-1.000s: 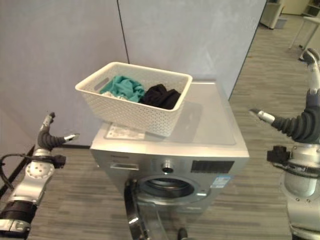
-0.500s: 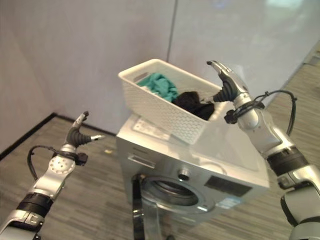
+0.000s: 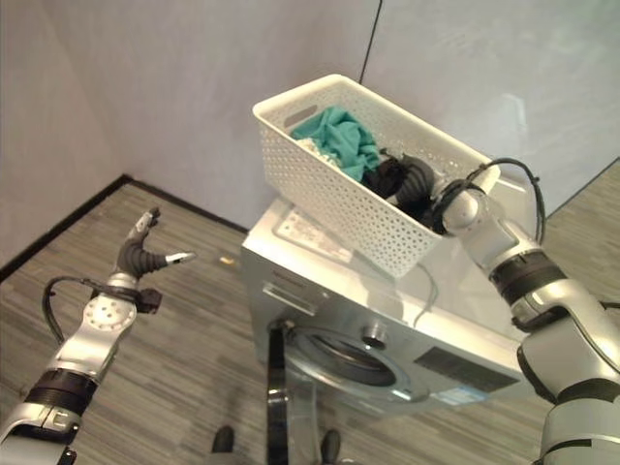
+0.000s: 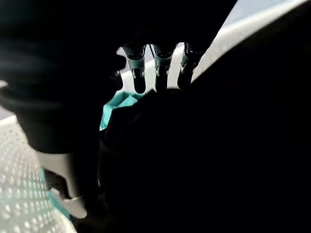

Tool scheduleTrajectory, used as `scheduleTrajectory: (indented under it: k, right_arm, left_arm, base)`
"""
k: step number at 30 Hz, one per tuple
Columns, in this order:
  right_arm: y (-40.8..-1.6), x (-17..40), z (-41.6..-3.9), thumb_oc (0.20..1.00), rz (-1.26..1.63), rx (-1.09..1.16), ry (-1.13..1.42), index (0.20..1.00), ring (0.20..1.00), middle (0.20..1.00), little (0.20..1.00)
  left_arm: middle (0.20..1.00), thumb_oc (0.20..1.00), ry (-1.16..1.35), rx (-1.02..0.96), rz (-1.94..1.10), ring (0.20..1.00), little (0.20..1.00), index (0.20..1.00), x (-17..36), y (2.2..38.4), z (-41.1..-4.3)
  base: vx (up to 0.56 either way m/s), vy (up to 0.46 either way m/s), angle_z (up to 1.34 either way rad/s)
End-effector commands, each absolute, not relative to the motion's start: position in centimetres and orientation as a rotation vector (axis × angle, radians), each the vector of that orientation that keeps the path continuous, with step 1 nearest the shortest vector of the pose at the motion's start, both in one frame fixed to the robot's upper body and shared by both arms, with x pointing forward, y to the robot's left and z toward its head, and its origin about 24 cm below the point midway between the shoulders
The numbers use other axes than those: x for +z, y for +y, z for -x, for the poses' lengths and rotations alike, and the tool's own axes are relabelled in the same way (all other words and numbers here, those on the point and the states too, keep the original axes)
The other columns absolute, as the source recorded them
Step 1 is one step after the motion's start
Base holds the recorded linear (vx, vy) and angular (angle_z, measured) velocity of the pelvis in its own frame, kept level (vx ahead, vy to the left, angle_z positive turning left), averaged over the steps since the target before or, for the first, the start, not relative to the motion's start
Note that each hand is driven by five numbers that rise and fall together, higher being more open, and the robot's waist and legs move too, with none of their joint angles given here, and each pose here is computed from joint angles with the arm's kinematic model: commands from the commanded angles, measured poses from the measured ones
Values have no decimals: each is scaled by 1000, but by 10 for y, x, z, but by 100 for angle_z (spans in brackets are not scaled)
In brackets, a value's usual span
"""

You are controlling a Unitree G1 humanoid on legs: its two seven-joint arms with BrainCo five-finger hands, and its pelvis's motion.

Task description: Grab the laundry basket,head to the washer,open it,put in the laundry and shut it.

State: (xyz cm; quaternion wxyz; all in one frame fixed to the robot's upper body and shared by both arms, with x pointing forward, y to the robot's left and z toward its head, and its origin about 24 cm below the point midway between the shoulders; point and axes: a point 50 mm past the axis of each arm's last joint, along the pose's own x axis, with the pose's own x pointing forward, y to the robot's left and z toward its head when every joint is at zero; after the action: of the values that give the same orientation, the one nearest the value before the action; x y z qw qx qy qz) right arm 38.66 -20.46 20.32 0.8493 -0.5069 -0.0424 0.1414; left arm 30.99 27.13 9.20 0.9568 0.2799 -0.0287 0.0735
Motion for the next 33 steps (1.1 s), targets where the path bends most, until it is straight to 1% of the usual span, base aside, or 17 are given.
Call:
scheduleTrajectory:
  k: [1,4,9,14,17,22,33]
  right_arm:
    - [-223,233,-385,1000,1168,276,-64,1000,1000,1000,1000]
    - [-231,229,-381,1000,1185,290,-35,1000,1000,1000,1000]
    - [-255,224,-358,1000,1219,320,10,1000,1000,1000,1000]
    - [-266,225,-345,1000,1245,345,39,1000,1000,1000,1000]
    - [-281,228,-334,1000,1276,330,72,1000,1000,1000,1000]
    - [-295,227,-329,1000,1265,282,89,1000,1000,1000,1000]
    - [-297,218,-334,1000,1244,250,91,1000,1000,1000,1000]
  left_arm:
    - [1000,1000,-181,118,-556,1000,1000,1000,123,262,-321]
    - [1000,1000,-176,109,-548,1000,1000,1000,120,262,-318]
    - [1000,1000,-165,67,-542,1000,1000,1000,117,258,-316]
    - [1000,1000,-165,39,-550,1000,1000,1000,117,255,-317]
    - [1000,1000,-164,11,-553,1000,1000,1000,116,251,-317]
    - [1000,1000,-161,-15,-550,1000,1000,1000,115,247,-318]
    - [1000,1000,-137,-20,-539,1000,1000,1000,108,245,-319]
  base:
    - [0,0,0]
    - [0,0,0]
    - [5,-4,-1]
    - [13,-10,-6]
    - [14,-3,3]
    - [9,2,-1]
    - [4,3,-4]
